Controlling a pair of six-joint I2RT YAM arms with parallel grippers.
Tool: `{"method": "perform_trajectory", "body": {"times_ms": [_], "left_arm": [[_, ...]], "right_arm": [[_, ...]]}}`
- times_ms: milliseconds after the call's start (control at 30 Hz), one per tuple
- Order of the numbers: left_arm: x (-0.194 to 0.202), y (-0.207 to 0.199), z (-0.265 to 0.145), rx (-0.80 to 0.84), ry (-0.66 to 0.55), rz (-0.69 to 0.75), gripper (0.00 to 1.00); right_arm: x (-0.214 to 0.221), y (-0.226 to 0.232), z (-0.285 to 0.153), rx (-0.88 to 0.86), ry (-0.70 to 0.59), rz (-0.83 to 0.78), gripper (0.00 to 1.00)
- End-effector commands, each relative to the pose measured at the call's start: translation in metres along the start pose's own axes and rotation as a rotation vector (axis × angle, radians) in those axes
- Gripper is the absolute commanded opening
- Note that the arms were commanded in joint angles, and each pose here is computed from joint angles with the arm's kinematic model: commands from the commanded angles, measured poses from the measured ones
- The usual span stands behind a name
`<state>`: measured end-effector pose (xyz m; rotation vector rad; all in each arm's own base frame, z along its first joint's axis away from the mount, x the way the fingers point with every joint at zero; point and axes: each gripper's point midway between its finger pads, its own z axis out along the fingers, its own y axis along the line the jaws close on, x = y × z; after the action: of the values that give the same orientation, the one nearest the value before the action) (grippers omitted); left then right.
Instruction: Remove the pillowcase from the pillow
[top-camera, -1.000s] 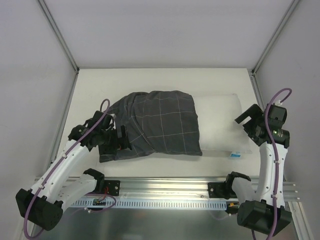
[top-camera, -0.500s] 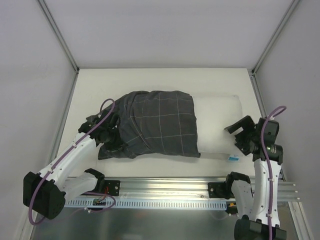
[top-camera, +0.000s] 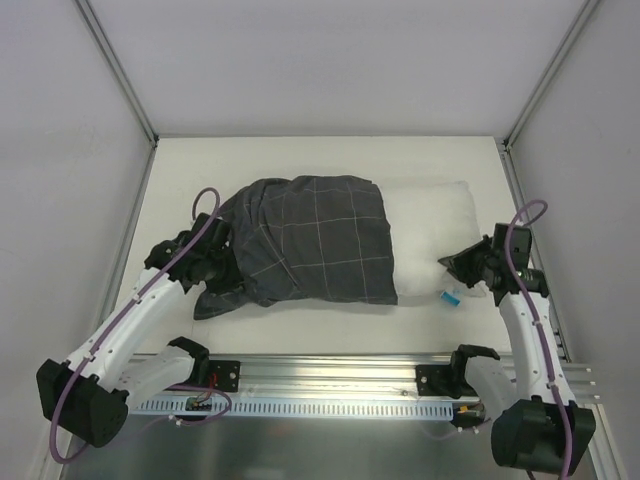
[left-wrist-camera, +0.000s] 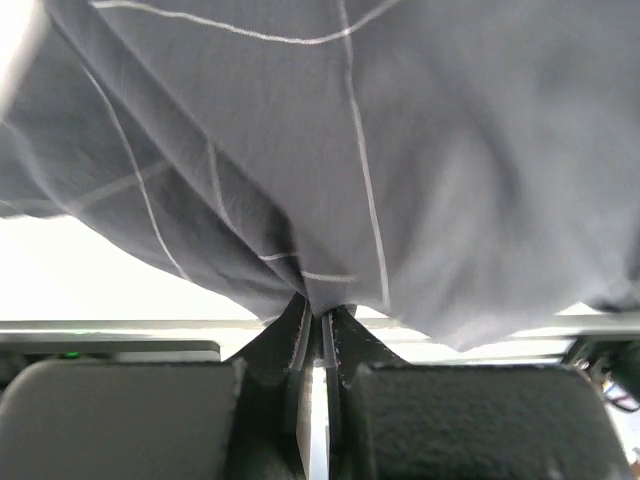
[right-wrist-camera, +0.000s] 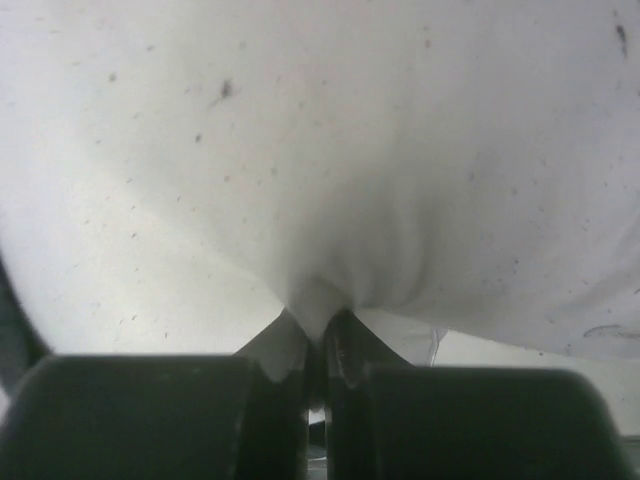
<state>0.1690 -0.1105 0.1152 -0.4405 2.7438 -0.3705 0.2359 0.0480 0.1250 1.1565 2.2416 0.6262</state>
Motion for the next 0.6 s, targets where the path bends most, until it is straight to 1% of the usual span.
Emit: {"method": "perform_trajectory", "body": {"times_ms": [0,33,67,100,133,167,200,233,300,333,367,400,467,567], "left_arm": [[-0.042,-0.005,-0.044,-0.013,-0.18,0.002,0.0],[-0.049,-0.004,-0.052,-0.016,-0.189,0.005,0.0],[-0.064,-0.01,-0.07,0.008,-0.228,0.037,0.0],[-0.073,0.008,-0.079,-0.063,-0.239,-0.01,0.0],[-0.089,0.012,-0.098,-0.076,-0.302,-0.029,0.0],[-0.097,0.025,-0.106,-0.12,-0.332,-0.042,0.0],[-0.105,0.036,-0.115,-0.149,-0.36,-0.075,0.0],[-0.119,0.053,-0.128,-0.158,-0.403,-0.173,0.0],[-0.13,0.072,-0.14,-0.175,-0.438,-0.245,0.0],[-0.141,0.089,-0.15,-0.193,-0.474,-0.331,0.0],[-0.145,0.091,-0.154,-0.189,-0.485,-0.364,0.0],[-0.15,0.092,-0.156,-0.19,-0.493,-0.387,0.0],[-0.16,0.086,-0.164,-0.139,-0.522,-0.439,0.0],[-0.17,0.076,-0.18,-0.093,-0.576,-0.434,0.0]], "right_arm": [[-0.06,0.077,-0.045,-0.186,-0.199,-0.033,0.01],[-0.072,0.088,-0.059,-0.205,-0.242,-0.046,0.01],[-0.09,0.095,-0.075,-0.216,-0.298,-0.038,0.01],[-0.106,0.114,-0.104,-0.249,-0.35,-0.046,0.01],[-0.117,0.117,-0.117,-0.25,-0.385,-0.053,0.01],[-0.127,0.118,-0.128,-0.249,-0.415,-0.041,0.01],[-0.145,0.108,-0.139,-0.227,-0.461,0.006,0.01],[-0.155,0.107,-0.149,-0.23,-0.493,0.028,0.01],[-0.169,0.094,-0.152,-0.223,-0.504,0.113,0.01],[-0.169,0.083,-0.14,-0.208,-0.473,0.16,0.01],[-0.173,0.085,-0.137,-0.247,-0.457,0.189,0.01],[-0.172,0.082,-0.129,-0.248,-0.437,0.202,0.01],[-0.172,0.074,-0.112,-0.225,-0.386,0.214,0.01],[-0.169,0.077,-0.114,-0.234,-0.381,0.177,0.01]]}}
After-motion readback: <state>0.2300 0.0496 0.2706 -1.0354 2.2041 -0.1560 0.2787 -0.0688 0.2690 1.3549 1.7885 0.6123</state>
